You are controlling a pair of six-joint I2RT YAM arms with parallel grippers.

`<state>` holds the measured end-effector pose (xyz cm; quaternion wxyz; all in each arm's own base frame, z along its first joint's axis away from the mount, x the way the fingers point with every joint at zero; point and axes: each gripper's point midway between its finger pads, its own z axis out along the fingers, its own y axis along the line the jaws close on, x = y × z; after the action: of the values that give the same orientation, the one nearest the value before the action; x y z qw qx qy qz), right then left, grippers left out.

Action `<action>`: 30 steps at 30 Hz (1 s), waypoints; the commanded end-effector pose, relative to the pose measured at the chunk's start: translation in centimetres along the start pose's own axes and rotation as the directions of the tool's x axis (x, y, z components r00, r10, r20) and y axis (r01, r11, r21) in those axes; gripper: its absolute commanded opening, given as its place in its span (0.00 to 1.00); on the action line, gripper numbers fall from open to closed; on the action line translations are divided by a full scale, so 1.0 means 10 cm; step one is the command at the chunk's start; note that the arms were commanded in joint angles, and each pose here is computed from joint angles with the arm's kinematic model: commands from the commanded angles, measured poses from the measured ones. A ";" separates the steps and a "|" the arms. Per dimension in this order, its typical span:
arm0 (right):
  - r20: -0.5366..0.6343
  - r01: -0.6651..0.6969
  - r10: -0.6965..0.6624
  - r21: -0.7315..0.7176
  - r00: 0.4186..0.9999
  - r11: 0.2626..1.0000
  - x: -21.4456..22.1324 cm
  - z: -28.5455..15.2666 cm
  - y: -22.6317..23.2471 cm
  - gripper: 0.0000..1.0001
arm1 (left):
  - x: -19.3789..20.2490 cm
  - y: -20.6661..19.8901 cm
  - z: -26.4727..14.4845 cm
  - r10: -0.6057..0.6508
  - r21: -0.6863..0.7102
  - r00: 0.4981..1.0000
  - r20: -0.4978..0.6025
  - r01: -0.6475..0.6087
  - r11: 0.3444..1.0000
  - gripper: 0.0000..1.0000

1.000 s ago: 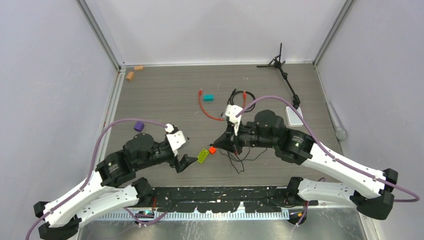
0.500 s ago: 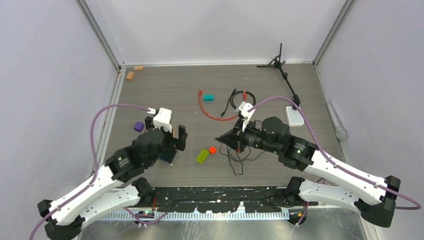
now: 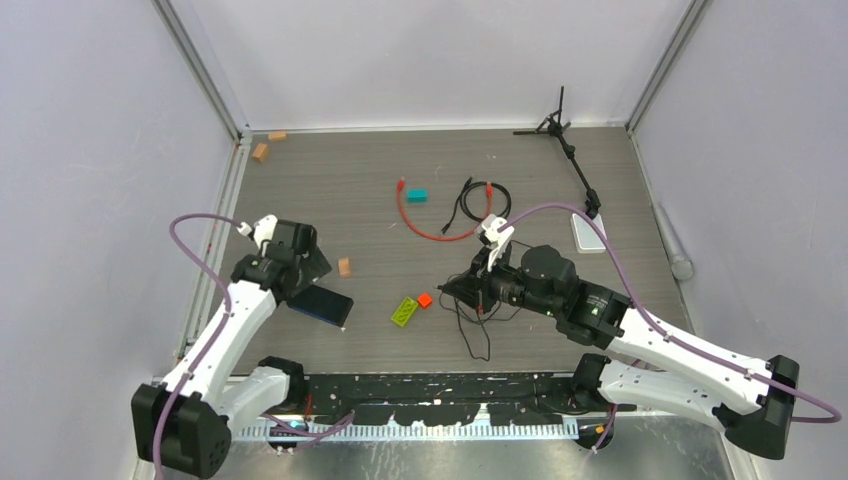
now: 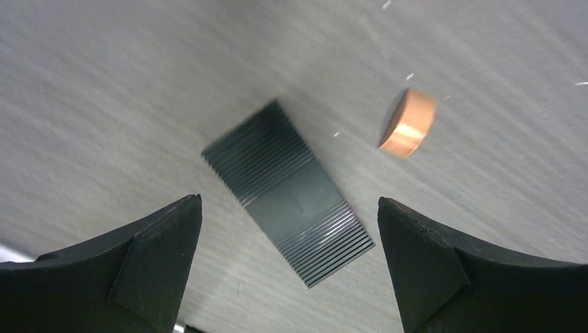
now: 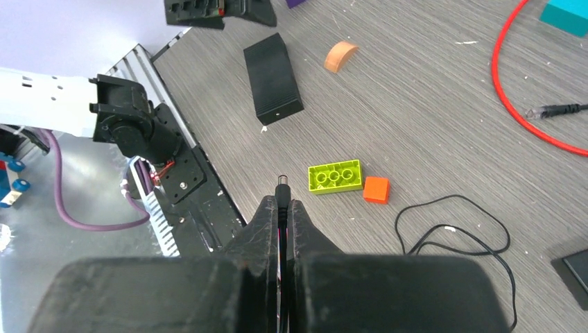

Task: Insert the plug into the switch port
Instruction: Move the switch port to the center of the board.

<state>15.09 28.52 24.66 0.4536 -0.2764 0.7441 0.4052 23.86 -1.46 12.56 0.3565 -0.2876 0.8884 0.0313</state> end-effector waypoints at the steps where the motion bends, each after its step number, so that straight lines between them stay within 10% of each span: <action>1: 0.062 -0.020 0.018 0.028 0.998 0.999 -0.12 -0.01 -0.04 0.01 | 0.25 0.16 -0.10 -0.094 -0.115 0.986 -0.140 0.078 0.990 1.00; 12: 0.049 -0.048 0.047 0.003 0.998 0.999 -0.04 0.14 -0.02 0.01 | 0.51 0.16 -0.02 -0.340 -0.083 0.932 -0.122 0.332 0.940 1.00; 30: 0.049 -0.069 0.069 0.000 0.996 0.998 -0.02 0.18 -0.02 0.01 | 0.89 -0.18 0.28 -0.335 -0.069 0.907 -0.256 0.328 0.942 0.99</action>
<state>15.87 29.55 22.71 0.4399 -0.2488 0.7597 0.4092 20.39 -5.61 5.30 0.2298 -0.4245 0.8750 -0.0364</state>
